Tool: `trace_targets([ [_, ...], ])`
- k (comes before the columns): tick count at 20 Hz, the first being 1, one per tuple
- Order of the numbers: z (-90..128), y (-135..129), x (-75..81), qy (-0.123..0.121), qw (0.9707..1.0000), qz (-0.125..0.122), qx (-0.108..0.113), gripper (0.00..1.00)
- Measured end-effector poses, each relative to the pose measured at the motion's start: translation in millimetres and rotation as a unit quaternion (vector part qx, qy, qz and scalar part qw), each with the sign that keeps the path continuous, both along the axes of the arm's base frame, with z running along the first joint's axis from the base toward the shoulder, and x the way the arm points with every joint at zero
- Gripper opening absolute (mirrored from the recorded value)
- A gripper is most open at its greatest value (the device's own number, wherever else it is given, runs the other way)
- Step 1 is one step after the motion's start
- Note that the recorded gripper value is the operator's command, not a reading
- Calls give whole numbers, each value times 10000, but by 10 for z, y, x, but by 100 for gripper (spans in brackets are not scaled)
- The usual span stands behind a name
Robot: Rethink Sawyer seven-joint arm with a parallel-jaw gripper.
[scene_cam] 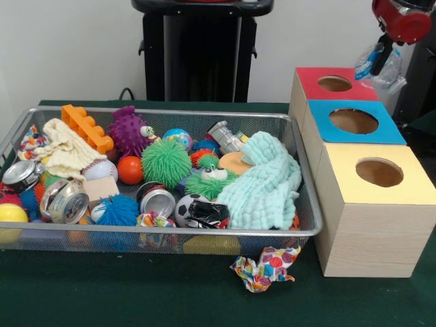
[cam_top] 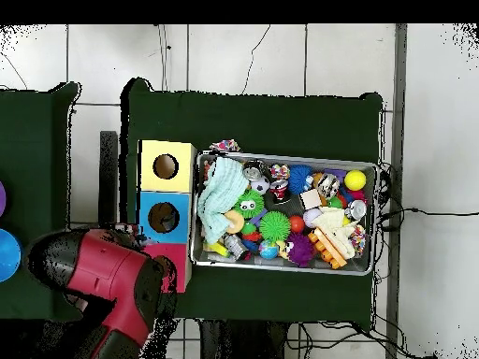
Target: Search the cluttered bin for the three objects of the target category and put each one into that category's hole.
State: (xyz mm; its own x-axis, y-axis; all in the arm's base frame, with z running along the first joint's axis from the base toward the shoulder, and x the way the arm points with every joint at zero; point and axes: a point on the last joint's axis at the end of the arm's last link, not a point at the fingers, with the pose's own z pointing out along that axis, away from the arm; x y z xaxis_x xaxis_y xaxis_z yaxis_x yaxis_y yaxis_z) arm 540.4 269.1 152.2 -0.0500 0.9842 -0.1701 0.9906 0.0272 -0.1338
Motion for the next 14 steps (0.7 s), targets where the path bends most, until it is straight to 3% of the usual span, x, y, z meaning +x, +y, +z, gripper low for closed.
trace_targets([
  [14,91,-239,-296,112,9992,-369,73,0],
])
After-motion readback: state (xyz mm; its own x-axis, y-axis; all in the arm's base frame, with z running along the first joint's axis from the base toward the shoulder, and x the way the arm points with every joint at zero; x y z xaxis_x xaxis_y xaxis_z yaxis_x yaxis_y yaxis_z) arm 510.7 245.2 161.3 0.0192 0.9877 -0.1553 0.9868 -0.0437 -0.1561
